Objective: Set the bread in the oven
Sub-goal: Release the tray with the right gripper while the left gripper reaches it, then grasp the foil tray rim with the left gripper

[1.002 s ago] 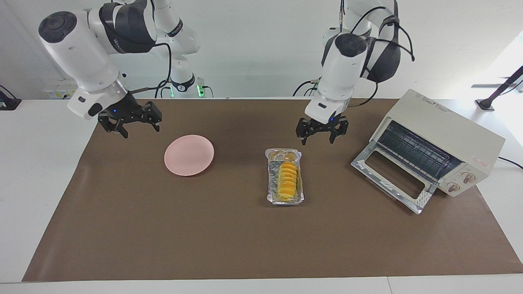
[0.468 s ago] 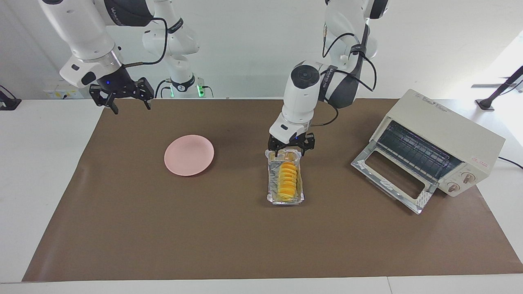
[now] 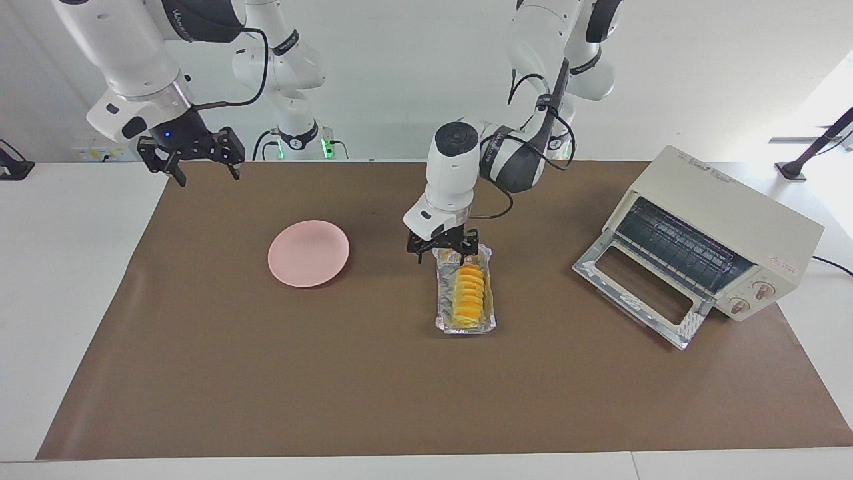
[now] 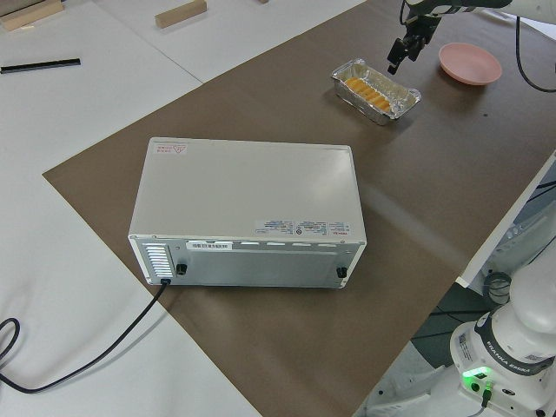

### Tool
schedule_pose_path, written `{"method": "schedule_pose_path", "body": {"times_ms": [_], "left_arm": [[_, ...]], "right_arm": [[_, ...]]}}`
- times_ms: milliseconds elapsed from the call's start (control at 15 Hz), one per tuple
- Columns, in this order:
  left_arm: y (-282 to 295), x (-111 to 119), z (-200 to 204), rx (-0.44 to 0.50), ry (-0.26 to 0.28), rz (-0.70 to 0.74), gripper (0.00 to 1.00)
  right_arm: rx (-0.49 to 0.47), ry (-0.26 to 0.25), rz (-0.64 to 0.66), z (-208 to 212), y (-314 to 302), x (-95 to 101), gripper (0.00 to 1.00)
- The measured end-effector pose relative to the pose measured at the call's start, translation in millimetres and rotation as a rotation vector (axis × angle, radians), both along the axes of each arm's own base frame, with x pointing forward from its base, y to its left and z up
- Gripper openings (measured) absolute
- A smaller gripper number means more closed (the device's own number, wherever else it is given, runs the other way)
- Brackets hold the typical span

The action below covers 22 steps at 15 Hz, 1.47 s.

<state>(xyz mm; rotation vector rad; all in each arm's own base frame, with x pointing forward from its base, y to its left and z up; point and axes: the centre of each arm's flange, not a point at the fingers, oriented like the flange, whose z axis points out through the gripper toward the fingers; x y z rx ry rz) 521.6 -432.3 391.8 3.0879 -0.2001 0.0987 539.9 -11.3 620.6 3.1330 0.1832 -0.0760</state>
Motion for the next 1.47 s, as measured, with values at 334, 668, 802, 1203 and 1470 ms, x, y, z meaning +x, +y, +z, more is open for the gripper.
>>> {"method": "schedule_pose_path", "body": {"times_ms": [334, 668, 802, 1203, 1470], "left_arm": [[5.9, -3.3, -13.0, 0.019, 0.022, 0.002, 1.0], [-1.8, -7.0, -10.9, -0.029, 0.086, 0.032, 1.0], [-11.4, 2.8, -10.9, -0.03, 0.104, 0.036, 1.0], [-23.8, 14.9, -41.3, -0.009, 0.121, 0.022, 0.99], [-21.9, 13.9, -51.5, 0.002, 0.132, 0.007, 0.94]], "right_arm": [[0.0, 0.0, -0.02, -0.7, -5.2, 2.3, 1.0], [0.003, 0.0, -0.018, -0.3, -3.6, 2.3, 1.0], [0.004, 0.0, -0.018, -0.4, -3.4, 2.3, 1.0], [0.004, 0.008, -0.017, -1.0, -3.2, 1.4, 1.0], [0.005, 0.022, -0.017, -2.1, -3.1, -0.1, 1.0]]}}
